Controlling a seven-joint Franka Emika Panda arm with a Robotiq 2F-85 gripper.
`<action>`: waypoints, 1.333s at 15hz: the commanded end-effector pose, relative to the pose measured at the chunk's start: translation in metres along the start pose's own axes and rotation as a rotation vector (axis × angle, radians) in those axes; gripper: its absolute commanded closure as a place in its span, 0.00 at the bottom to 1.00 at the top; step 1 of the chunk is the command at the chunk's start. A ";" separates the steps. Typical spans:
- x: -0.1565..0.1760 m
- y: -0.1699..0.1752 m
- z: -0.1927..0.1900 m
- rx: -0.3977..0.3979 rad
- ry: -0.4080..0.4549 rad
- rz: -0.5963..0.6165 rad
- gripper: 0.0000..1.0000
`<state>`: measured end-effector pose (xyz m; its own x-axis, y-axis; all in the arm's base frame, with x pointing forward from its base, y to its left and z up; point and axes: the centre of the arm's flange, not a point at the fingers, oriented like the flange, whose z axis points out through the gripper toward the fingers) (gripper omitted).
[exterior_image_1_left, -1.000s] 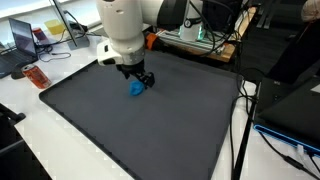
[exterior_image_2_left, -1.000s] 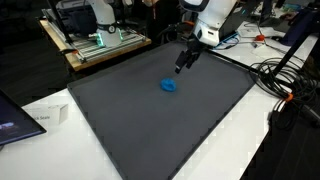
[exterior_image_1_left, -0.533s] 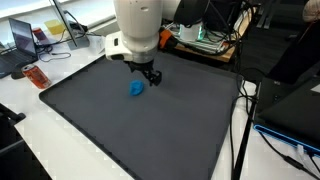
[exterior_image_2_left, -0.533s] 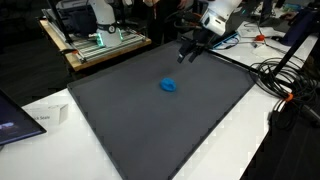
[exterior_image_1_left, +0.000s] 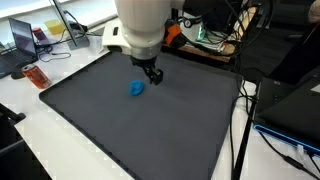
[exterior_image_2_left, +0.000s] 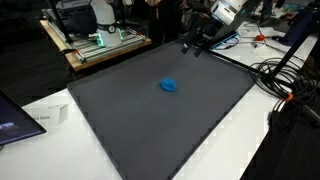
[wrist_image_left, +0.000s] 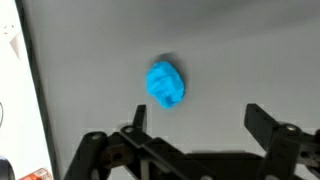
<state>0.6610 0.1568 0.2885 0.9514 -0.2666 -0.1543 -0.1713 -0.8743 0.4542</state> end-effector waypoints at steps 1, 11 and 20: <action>0.014 -0.020 -0.011 -0.028 -0.006 0.106 0.00; 0.030 -0.051 0.000 -0.032 0.005 0.144 0.00; 0.092 0.035 0.029 0.084 0.027 -0.101 0.00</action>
<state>0.7156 0.1218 0.2666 0.9656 -0.2202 -0.1384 -0.1454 -0.8983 0.4147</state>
